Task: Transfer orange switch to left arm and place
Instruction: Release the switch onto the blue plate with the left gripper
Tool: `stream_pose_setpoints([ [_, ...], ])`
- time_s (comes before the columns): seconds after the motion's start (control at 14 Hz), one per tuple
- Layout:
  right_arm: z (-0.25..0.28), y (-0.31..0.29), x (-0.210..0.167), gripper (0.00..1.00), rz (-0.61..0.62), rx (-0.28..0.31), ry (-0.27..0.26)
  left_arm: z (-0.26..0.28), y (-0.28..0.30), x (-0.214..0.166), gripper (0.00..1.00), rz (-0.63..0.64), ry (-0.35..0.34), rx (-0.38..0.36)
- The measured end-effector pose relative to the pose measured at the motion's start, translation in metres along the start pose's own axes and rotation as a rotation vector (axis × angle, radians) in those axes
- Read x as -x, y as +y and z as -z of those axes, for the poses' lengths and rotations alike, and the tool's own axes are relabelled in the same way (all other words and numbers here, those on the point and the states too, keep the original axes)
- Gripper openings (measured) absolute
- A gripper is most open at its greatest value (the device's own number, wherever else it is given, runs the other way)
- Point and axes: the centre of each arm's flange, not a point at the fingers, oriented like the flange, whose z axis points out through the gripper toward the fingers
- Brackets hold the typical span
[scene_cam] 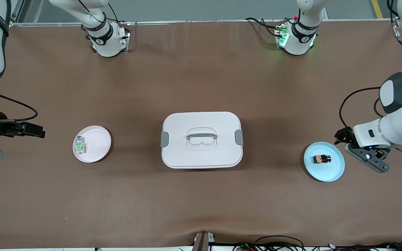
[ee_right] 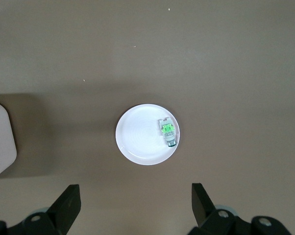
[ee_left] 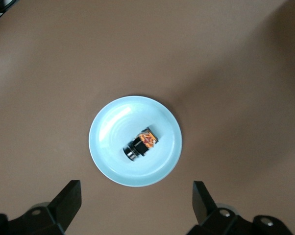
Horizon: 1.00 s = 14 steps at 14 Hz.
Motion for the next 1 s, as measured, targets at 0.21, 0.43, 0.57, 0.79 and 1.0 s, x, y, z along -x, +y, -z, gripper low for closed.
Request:
stream_pose_setpoints([
  [0.21, 0.019, -0.001, 0.01, 1.0, 0.0, -0.007, 0.026, 0.053, 0.037, -0.006, 1.0, 0.187, -0.007, -0.031],
  [0.43, 0.038, 0.0, 0.022, 1.0, -0.002, -0.011, 0.041, 0.111, 0.074, 0.007, 1.0, 0.318, -0.032, -0.093],
  [0.57, 0.044, 0.003, 0.027, 1.0, -0.006, -0.011, 0.043, 0.142, 0.093, 0.017, 1.0, 0.4, -0.019, -0.097],
  [0.79, 0.059, 0.025, 0.039, 1.0, -0.034, -0.069, 0.043, 0.168, 0.105, 0.026, 1.0, 0.438, 0.008, -0.087],
  [1.0, 0.076, 0.037, 0.051, 1.0, -0.046, -0.103, 0.069, 0.175, 0.103, 0.038, 1.0, 0.475, -0.024, -0.076],
])
